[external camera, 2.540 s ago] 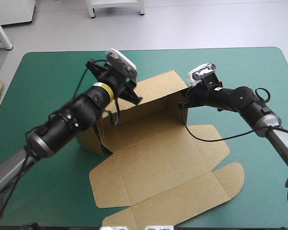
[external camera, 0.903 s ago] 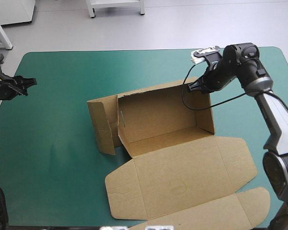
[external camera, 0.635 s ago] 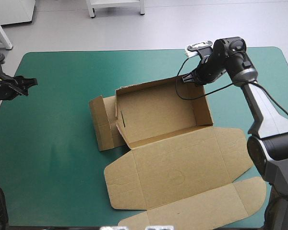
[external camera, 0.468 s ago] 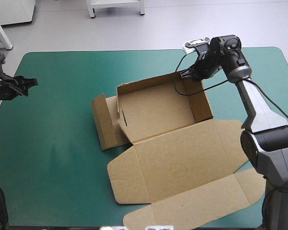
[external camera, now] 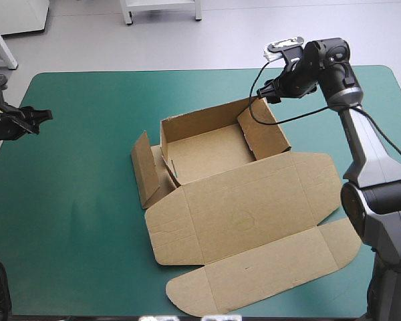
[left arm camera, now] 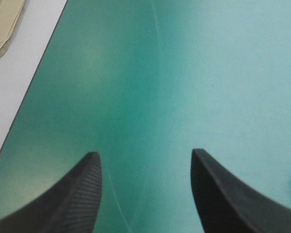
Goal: Fold the box
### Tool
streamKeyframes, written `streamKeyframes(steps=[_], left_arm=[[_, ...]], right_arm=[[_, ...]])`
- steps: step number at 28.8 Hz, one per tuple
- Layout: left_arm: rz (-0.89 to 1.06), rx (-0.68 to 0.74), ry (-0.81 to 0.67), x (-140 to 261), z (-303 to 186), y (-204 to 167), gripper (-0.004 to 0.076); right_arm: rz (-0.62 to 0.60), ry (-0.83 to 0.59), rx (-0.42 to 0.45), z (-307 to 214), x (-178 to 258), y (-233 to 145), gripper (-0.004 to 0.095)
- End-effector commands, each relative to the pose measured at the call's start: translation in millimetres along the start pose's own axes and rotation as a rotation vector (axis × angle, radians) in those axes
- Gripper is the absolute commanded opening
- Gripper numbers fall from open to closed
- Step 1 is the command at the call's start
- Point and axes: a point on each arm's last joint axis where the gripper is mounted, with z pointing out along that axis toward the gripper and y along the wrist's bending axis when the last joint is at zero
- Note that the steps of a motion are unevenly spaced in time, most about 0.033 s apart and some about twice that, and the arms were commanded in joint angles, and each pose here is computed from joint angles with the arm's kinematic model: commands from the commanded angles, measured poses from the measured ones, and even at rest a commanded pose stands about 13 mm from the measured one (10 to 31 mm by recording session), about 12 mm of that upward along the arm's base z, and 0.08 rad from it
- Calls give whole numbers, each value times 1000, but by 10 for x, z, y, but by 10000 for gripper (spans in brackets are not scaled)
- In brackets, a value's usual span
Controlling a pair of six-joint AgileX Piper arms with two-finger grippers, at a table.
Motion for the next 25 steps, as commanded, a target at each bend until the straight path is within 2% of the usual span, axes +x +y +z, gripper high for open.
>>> streamKeyframes(steps=[1, 6, 10, 17, 25], left_arm=[[-6, 3, -104, -115, -205, -15, 403], [-4, 2, -96, -108, -204, -14, 403], [-6, 5, -92, -104, -204, -16, 403], [-8, 8, -85, -98, -203, -18, 403], [-6, 5, -87, -99, -204, -16, 403]], right_arm=[[-28, -126, 8, -729, 12, 36, 650], [-94, -43, 62, -859, 309, 186, 650], [-103, 44, 26, -635, 530, 324, 650], [-97, -38, 25, -134, 454, 350, 655], [-98, 37, 22, 481, 403, 347, 665]])
